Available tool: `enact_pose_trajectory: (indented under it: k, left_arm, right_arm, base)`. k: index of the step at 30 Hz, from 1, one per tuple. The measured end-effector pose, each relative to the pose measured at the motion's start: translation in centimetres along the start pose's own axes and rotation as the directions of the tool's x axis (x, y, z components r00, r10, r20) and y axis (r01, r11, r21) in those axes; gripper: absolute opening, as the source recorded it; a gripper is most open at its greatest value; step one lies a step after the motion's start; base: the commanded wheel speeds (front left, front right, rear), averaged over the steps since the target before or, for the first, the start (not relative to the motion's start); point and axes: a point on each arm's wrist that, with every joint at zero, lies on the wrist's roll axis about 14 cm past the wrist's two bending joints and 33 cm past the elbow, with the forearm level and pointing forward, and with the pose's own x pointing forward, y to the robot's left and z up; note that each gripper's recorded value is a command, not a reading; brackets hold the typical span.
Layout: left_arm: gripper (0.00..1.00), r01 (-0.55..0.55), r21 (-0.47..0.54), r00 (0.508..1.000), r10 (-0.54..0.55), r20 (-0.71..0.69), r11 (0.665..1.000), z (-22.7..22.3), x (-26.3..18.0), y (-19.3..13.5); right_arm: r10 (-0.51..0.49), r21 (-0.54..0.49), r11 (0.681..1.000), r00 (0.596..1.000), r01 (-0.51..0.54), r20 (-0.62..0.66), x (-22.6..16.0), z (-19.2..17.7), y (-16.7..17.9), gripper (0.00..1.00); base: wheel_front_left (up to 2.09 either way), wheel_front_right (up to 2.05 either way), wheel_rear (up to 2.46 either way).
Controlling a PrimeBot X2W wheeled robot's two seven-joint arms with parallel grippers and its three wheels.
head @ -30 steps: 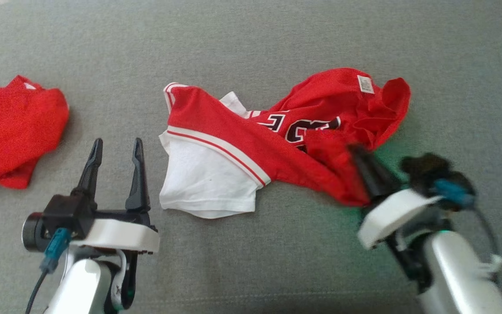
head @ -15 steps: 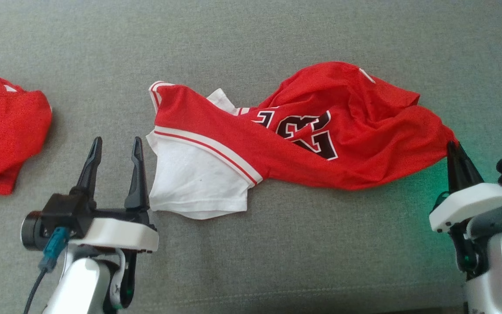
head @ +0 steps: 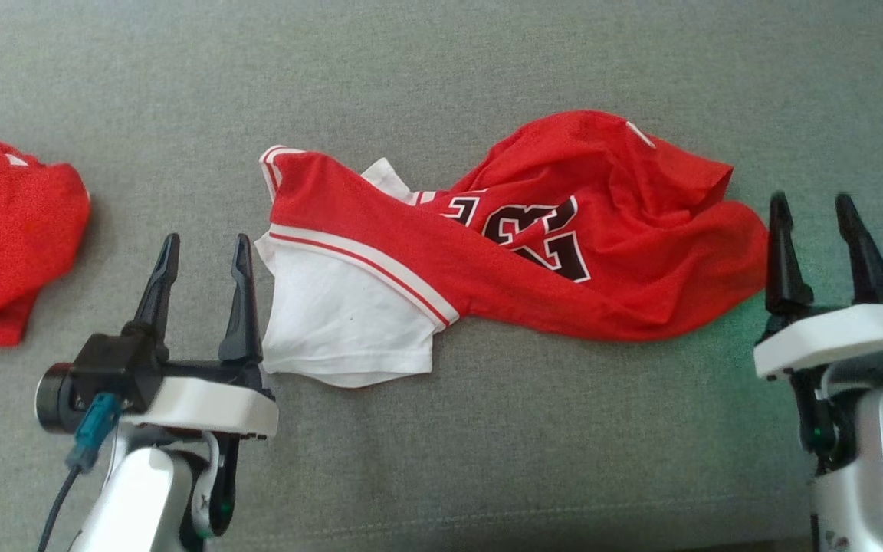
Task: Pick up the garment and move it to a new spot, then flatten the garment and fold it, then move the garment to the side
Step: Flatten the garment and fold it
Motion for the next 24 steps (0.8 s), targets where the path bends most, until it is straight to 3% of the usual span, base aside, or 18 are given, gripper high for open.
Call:
enact_pose_trajectory:
  k: [6, 13, 24]
  left_arm:
    - [1.00, -0.006, 0.012, 1.000, 0.005, 0.015, 1.000, 0.7, -0.4, 0.1]
    - [1.00, -0.012, 0.021, 1.000, 0.012, 0.004, 1.000, 0.7, -2.1, 0.3]
    - [1.00, -0.003, 0.024, 1.000, 0.004, -0.014, 1.000, 0.8, -3.3, 0.0]
  right_arm:
    - [0.081, -0.049, 0.996, 0.991, -0.076, 0.107, -0.8, 3.5, 2.7, 1.00]
    - [0.170, -0.062, 0.984, 0.982, -0.165, 0.084, -3.0, 3.1, 5.8, 1.00]
    - [0.201, -0.064, 0.978, 0.977, -0.197, 0.067, -4.6, 2.8, 6.9, 1.00]
  base:
    - [0.00, 0.00, 0.00]
    - [0.00, 0.00, 0.00]
    - [0.00, 0.00, 0.00]
